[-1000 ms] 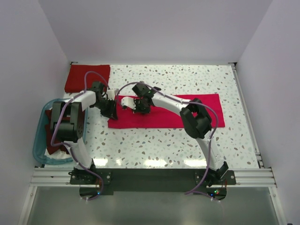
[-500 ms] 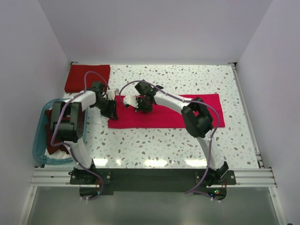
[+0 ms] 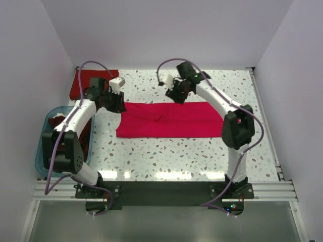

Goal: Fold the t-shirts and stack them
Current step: Fold the tshirt

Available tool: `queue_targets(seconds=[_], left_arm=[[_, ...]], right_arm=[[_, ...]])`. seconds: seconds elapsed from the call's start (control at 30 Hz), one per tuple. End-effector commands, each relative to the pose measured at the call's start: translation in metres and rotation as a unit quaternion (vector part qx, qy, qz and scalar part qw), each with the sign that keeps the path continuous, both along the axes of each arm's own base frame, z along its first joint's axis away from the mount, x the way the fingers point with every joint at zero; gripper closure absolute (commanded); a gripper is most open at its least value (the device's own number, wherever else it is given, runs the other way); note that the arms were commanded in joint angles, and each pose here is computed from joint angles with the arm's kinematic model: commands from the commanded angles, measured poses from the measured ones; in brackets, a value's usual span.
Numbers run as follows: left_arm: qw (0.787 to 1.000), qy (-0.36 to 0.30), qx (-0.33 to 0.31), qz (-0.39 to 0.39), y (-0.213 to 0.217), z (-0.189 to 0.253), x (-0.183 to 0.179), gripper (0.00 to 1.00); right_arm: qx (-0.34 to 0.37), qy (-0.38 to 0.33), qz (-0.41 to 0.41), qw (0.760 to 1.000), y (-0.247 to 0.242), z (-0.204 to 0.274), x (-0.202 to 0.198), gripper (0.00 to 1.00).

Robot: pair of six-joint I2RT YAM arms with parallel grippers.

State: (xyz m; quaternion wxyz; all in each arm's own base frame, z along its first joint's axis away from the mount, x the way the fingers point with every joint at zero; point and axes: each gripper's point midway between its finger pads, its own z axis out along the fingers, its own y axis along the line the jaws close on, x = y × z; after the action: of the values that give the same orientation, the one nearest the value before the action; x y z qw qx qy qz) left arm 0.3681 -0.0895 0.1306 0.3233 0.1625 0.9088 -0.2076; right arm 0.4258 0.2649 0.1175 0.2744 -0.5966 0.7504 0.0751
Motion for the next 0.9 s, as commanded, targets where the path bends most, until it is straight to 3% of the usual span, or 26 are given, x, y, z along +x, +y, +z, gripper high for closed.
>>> queue_targets(seconds=[0.0, 0.2, 0.33, 0.47, 0.6, 0.87], left_arm=[[0.998, -0.002, 0.059, -0.031, -0.015, -0.014, 0.004, 0.62], [0.988, 0.039, 0.124, -0.078, -0.053, -0.053, -0.008, 0.62], [0.987, 0.054, 0.128, -0.078, -0.063, -0.066, -0.008, 0.64], [0.995, 0.039, 0.087, -0.022, -0.046, -0.049, 0.018, 0.66], [0.997, 0.040, 0.049, 0.044, 0.000, -0.038, 0.051, 0.64], [0.997, 0.033, 0.008, 0.064, 0.010, -0.041, 0.081, 0.58]], right_arm=[[0.000, 0.000, -0.094, 0.996, -0.079, 0.028, 0.015, 0.48], [-0.060, 0.047, -0.194, 0.978, -0.187, -0.010, 0.026, 0.63], [-0.099, 0.062, -0.218, 0.969, -0.231, -0.037, 0.024, 0.65], [-0.123, 0.077, -0.229, 0.963, -0.253, -0.064, 0.018, 0.66], [-0.134, 0.081, -0.247, 0.956, -0.265, -0.080, 0.023, 0.66], [-0.125, 0.063, -0.270, 0.953, -0.269, -0.077, 0.039, 0.67]])
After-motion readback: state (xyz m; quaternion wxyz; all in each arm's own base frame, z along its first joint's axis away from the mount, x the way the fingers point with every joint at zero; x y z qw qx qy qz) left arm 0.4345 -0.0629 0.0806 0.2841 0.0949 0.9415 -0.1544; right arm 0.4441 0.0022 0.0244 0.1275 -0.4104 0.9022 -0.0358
